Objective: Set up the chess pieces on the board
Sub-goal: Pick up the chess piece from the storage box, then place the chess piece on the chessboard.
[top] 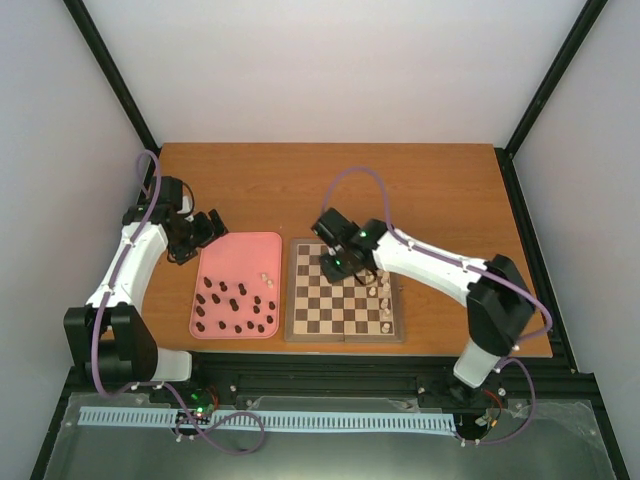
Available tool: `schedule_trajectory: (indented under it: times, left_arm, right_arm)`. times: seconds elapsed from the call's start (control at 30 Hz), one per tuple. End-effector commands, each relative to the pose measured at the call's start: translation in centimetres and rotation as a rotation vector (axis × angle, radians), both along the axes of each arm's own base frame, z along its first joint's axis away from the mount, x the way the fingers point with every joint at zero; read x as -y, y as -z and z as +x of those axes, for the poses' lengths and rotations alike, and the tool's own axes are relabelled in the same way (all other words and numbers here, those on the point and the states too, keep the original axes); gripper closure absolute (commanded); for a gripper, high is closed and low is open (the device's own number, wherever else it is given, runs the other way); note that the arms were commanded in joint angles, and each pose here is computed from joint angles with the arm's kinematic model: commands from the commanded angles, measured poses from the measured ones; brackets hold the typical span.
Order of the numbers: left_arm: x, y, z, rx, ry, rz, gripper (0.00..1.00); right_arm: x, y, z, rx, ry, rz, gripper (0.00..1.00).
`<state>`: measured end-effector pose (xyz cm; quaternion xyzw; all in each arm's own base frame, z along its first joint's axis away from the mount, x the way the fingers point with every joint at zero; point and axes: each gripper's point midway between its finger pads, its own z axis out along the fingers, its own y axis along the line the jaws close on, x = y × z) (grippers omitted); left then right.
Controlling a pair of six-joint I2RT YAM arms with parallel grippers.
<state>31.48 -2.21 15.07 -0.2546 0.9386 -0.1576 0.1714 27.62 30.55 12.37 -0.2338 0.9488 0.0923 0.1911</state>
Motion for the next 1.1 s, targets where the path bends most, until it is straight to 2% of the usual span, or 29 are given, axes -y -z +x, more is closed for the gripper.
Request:
schedule_trajectory:
  times: [0.0,0.2,0.5,1.07]
  left_arm:
    - [0.1,-0.1,-0.1,0.013,0.018,0.008,0.00]
    - [0.0,0.2,0.0,0.006,0.016,0.008,0.00]
    - [-0.2,0.1,-0.1,0.006,0.014,0.022,0.00]
    - [-0.2,0.8,-0.3,-0.011,0.014,0.021,0.00]
  right_arm:
    - [4.6,0.8,-3.1,-0.034,0.111,-0.038,0.96]
    - [7.4,3.1,-5.1,-0.070,0.194,-0.047,0.96]
    - [8.9,6.3,-5.9,-0.098,0.232,-0.095,0.96]
    - [11.0,7.5,-5.8,-0.111,0.296,-0.143,0.95]
